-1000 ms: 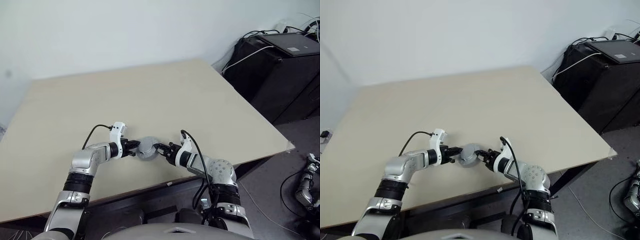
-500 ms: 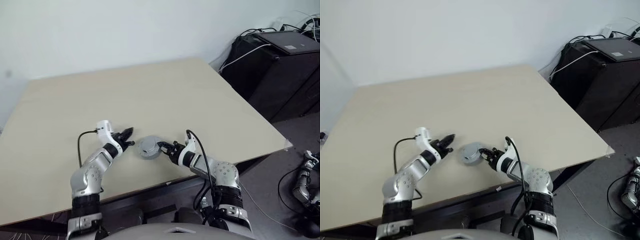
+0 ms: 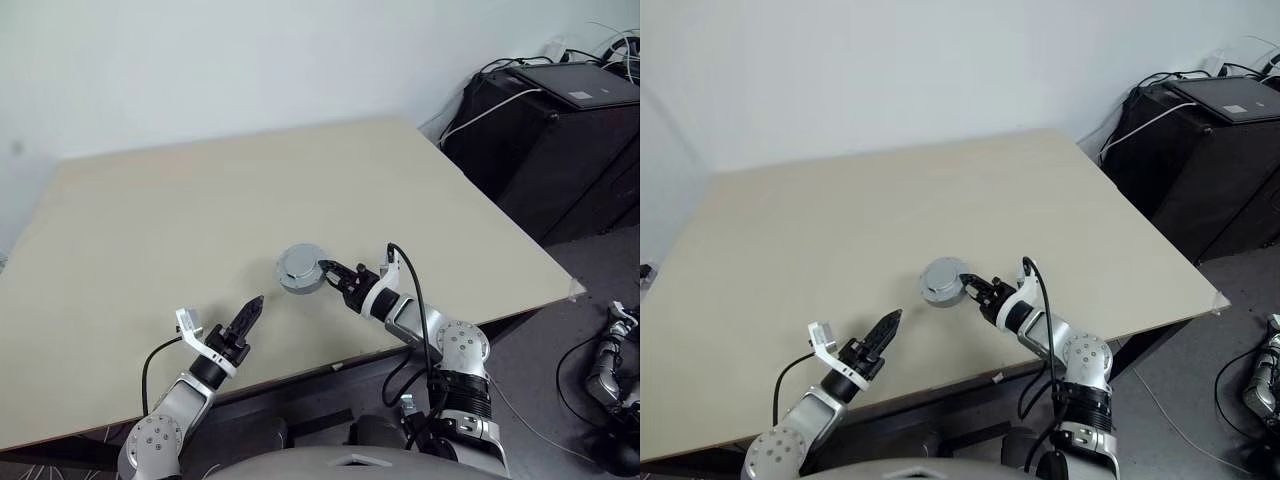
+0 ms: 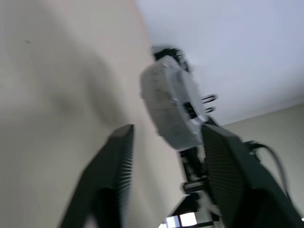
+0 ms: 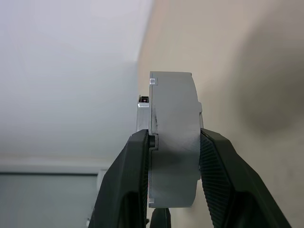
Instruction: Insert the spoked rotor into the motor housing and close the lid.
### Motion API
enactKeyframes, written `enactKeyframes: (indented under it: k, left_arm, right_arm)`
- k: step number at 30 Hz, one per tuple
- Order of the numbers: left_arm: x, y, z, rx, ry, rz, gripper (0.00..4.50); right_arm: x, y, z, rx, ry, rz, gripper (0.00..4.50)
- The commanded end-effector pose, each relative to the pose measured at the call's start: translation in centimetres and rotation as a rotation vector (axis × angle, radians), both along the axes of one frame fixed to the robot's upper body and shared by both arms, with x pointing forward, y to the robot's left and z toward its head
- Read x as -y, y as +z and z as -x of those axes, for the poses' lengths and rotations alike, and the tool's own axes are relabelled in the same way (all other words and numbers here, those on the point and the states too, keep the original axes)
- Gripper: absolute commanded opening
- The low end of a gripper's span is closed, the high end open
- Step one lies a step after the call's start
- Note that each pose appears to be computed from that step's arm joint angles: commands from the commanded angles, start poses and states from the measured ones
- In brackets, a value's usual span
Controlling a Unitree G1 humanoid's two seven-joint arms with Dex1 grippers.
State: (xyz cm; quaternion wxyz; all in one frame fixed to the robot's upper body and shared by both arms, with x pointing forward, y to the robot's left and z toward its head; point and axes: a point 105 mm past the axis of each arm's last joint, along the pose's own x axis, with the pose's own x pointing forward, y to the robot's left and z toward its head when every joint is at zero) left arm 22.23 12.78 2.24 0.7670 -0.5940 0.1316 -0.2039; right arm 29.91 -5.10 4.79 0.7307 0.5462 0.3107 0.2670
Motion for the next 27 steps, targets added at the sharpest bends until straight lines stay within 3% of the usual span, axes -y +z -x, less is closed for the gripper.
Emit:
enactKeyframes:
  k: [1, 3, 13, 27]
  left_arm:
    - [1.6, 2.4, -0.3, 0.078, 0.009, 0.179, 3.79]
    - [1.7, 2.5, -0.3, 0.075, 0.014, 0.205, 4.48]
    - [2.2, 1.7, -0.2, 0.017, 0.059, 0.279, 4.49]
    - [2.0, 0.9, -0.8, -0.019, 0.088, 0.388, 4.49]
  right_arm:
    - [-4.6, 3.0, 1.4, 0.052, 0.088, -0.178, 1.2]
    - [-4.7, 3.0, 1.4, 0.051, 0.092, -0.175, 1.2]
    - [-4.8, 3.6, 1.8, 0.055, 0.118, -0.193, 1.2]
    - [-6.2, 3.6, 4.7, 0.03, 0.301, -0.205, 1.2]
